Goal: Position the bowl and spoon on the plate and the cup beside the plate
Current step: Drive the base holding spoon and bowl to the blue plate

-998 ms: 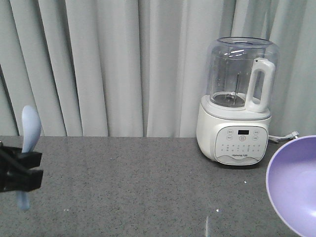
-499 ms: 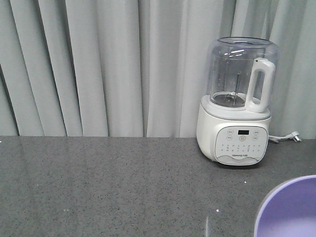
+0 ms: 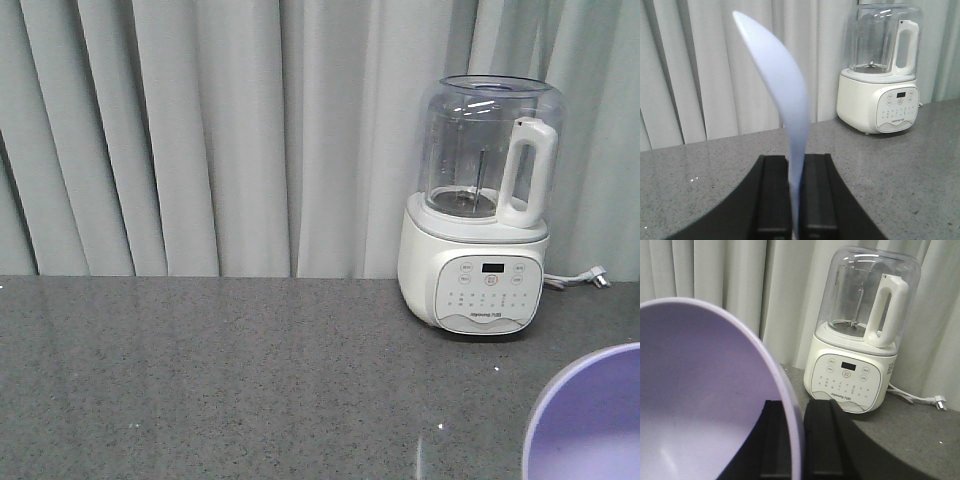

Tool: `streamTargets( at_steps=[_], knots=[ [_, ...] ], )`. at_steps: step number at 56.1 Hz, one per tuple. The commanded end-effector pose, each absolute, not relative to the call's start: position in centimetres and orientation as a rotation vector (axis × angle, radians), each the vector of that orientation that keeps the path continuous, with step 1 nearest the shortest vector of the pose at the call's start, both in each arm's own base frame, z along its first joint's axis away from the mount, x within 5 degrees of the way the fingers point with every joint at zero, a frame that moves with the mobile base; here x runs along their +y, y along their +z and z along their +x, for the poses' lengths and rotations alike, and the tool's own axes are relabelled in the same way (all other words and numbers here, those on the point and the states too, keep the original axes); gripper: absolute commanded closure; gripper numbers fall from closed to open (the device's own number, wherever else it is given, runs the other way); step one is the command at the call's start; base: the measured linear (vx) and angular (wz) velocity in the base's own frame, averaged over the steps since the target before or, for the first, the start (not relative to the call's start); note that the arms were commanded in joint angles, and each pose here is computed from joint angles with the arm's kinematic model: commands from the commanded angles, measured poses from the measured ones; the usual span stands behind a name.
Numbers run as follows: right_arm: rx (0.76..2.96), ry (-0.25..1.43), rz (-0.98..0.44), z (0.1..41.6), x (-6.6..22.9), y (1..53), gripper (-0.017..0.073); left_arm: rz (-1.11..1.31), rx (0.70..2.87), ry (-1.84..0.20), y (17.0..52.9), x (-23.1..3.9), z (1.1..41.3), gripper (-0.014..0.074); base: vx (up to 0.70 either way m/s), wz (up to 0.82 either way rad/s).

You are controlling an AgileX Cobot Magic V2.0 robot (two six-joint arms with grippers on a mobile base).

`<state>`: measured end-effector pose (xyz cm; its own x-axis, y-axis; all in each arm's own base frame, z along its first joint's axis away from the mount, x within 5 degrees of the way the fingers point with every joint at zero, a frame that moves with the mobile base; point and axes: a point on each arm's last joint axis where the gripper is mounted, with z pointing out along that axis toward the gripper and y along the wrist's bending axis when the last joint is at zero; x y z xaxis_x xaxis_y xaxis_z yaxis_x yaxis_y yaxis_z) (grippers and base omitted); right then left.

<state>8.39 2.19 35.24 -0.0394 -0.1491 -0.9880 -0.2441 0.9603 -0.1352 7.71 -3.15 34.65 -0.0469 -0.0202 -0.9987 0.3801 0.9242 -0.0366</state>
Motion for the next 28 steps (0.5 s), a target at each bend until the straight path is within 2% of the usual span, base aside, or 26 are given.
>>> streamTargets(
  at_steps=[1,19,28],
  knots=[
    [1.546,0.061,-0.252,8.43,1.86,36.63,0.0568,0.276,1.487,-0.362,36.23,-3.26,7.59,0.0591,0.00,0.00],
    [1.546,0.061,-0.252,8.43,1.86,36.63,0.0568,0.276,1.487,-0.362,36.23,-3.26,7.59,0.0591,0.00,-0.01],
    [1.546,0.061,-0.252,8.43,1.86,36.63,0.0568,0.276,1.487,-0.362,36.23,-3.26,7.59,0.0591,-0.04,-0.17]
  ],
)
